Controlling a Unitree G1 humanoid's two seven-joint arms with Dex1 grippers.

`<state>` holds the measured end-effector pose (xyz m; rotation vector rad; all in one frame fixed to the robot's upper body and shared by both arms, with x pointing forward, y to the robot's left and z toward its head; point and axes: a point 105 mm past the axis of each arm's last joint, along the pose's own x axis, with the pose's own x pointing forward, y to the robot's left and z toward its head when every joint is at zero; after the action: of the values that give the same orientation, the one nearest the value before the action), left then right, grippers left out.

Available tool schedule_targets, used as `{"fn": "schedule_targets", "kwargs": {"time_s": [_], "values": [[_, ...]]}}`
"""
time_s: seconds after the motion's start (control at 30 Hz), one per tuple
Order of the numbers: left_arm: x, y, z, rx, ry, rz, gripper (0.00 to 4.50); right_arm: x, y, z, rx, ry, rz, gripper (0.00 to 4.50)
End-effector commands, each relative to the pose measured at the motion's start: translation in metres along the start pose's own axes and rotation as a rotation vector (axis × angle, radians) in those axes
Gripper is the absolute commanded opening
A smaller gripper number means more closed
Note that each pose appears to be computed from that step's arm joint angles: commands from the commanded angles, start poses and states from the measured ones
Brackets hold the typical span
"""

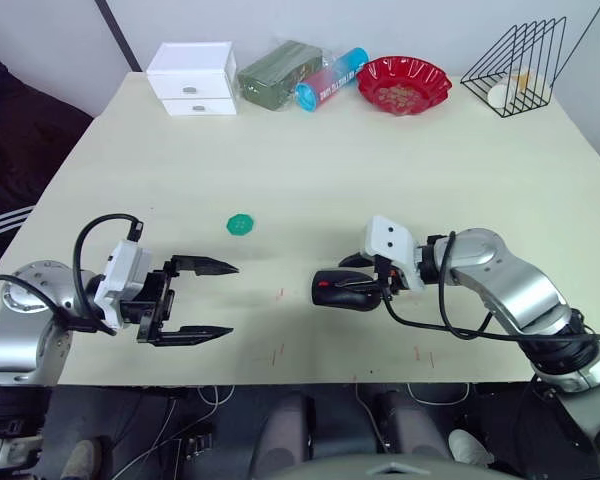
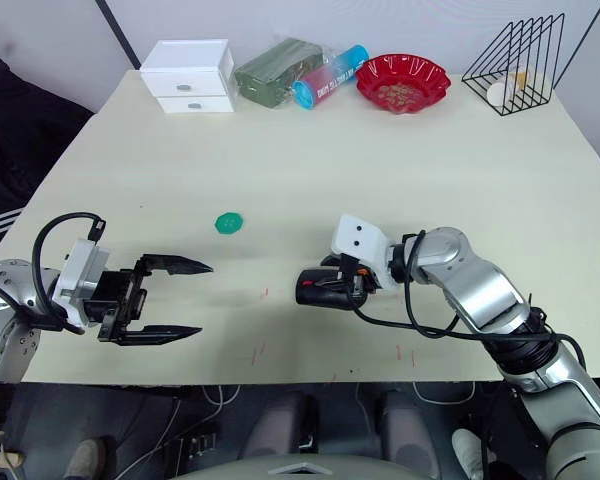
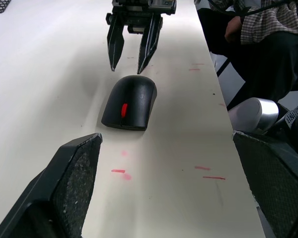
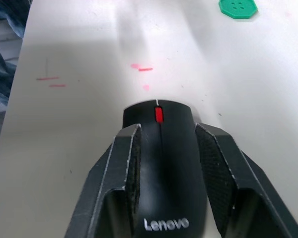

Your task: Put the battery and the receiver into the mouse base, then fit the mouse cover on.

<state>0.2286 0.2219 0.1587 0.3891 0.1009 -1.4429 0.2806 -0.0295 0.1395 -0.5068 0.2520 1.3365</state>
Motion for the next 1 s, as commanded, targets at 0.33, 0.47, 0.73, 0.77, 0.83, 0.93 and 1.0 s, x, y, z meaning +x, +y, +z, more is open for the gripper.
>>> {"fn": "schedule_targets", "kwargs": {"time_s": [0.33,0.47,0.73,0.77,0.83,0.93,1.0], "values": [[-0.006,-0.001,0.005,0.045,0.011,-0.023,4.5,0.026,0.003,0.006,0.005,0.036,-0.001,1.73],[-0.006,-0.002,0.005,0.044,0.011,-0.023,4.5,0.033,0.003,0.004,0.026,0.082,0.002,1.73],[-0.006,-0.003,0.005,0.043,0.013,-0.024,4.5,0.04,0.004,-0.004,0.052,0.169,0.002,1.73],[-0.006,-0.003,0.004,0.041,0.013,-0.024,4.5,0.041,0.005,-0.01,0.063,0.209,0.002,1.73],[-0.006,-0.003,0.004,0.039,0.012,-0.024,4.5,0.043,0.008,-0.016,0.089,0.248,0.007,1.73],[-0.006,-0.003,0.004,0.039,0.01,-0.023,4.5,0.044,0.01,-0.018,0.083,0.26,0.01,1.73],[-0.006,-0.004,0.004,0.038,0.01,-0.025,4.5,0.044,0.006,-0.012,0.06,0.221,-0.007,1.73]]}}
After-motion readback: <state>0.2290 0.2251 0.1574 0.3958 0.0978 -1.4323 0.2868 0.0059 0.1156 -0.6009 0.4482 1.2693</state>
